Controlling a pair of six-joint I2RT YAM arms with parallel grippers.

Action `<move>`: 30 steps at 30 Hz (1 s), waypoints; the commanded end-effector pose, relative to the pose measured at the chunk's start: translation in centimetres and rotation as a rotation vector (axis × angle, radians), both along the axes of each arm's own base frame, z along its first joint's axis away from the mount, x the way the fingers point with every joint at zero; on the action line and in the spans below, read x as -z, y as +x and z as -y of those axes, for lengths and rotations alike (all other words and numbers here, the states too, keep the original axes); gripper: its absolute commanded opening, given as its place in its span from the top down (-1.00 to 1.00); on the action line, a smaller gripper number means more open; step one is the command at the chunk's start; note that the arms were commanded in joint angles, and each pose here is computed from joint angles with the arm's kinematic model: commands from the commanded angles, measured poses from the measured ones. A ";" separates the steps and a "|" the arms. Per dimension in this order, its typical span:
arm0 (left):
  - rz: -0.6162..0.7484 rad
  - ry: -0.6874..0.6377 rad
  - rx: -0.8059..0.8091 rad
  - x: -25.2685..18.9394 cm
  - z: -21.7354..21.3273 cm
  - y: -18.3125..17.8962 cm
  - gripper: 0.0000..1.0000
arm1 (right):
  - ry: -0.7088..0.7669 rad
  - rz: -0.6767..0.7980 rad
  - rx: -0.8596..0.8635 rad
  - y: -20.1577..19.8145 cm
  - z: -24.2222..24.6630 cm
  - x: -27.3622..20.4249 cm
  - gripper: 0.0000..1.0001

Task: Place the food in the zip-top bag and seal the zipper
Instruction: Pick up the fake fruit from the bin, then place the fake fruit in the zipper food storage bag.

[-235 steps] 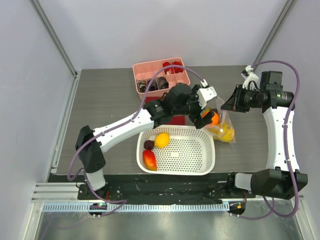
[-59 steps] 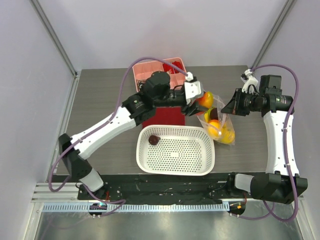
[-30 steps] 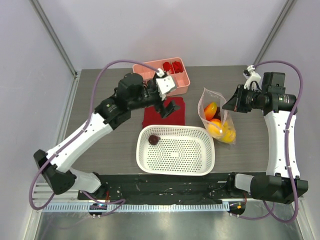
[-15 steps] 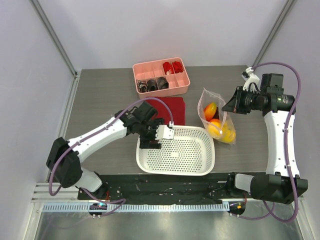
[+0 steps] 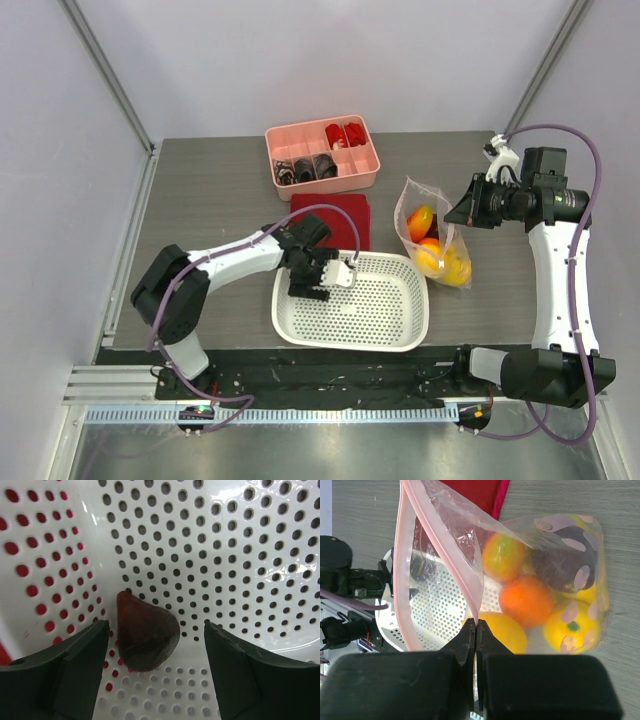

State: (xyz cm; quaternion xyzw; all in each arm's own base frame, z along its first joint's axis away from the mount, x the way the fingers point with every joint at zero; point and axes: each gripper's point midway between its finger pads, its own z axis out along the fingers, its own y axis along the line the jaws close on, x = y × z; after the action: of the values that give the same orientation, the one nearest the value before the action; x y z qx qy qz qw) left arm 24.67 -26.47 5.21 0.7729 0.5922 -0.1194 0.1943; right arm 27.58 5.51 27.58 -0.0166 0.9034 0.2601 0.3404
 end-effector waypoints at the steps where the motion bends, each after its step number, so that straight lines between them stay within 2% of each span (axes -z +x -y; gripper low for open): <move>1: 0.014 0.022 0.026 0.9 0.1 0.9 -0.54 | -0.032 0.047 0.005 0.2 0.5 -1.1 0.98; 5: -0.008 0.033 0.034 0.9 0.0 0.6 -0.35 | -0.030 0.039 0.003 0.1 0.5 -0.9 0.97; 7: -0.034 0.027 0.021 0.1 0.1 0.2 -0.12 | -0.031 0.042 0.000 0.1 0.5 -0.9 0.98; 9: -0.036 -0.033 0.021 -2.2 1.4 0.3 0.09 | -0.026 0.037 -0.003 0.2 0.4 -0.7 0.98; 12: -0.042 -0.169 0.023 -7.6 3.6 -0.1 0.24 | -0.023 0.037 -0.007 0.2 0.4 -0.7 0.98; 13: -0.018 -0.259 0.011 -11.3 4.8 0.2 0.26 | -0.022 0.036 -0.010 0.2 0.3 -0.6 0.98; 15: -0.022 -0.396 0.018 -15.7 6.8 -0.1 0.28 | -0.019 0.036 -0.017 0.1 0.2 -0.6 0.98; 16: 0.031 -0.498 0.023 -19.6 8.4 0.8 0.28 | -0.018 0.039 -0.021 0.0 0.2 -0.6 0.98; 18: -0.002 -0.618 -0.018 -23.4 10.2 0.7 0.28 | -0.021 0.037 -0.025 0.0 0.2 -0.5 0.98; 19: 0.025 -0.693 -0.014 -26.5 11.2 1.0 0.28 | -0.022 0.040 -0.024 0.1 0.2 -0.6 0.98; 22: -0.014 -0.851 -0.036 -31.3 14.3 0.9 0.25 | -0.021 0.043 -0.026 0.0 0.2 -0.8 0.98; 26: -0.037 -0.892 0.022 -32.4 17.8 -0.5 0.23 | -0.022 0.050 -0.028 0.0 0.1 -1.2 0.98; 30: -0.045 -0.899 0.067 -30.8 21.1 -1.0 0.21 | -0.005 0.051 -0.024 0.2 0.0 -1.4 0.98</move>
State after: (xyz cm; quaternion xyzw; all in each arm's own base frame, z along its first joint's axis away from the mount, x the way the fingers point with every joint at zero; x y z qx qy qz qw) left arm 24.60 -43.72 38.13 0.6268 0.4674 -0.3512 0.5150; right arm 27.34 5.51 27.42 -0.0251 0.9049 0.2585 0.3373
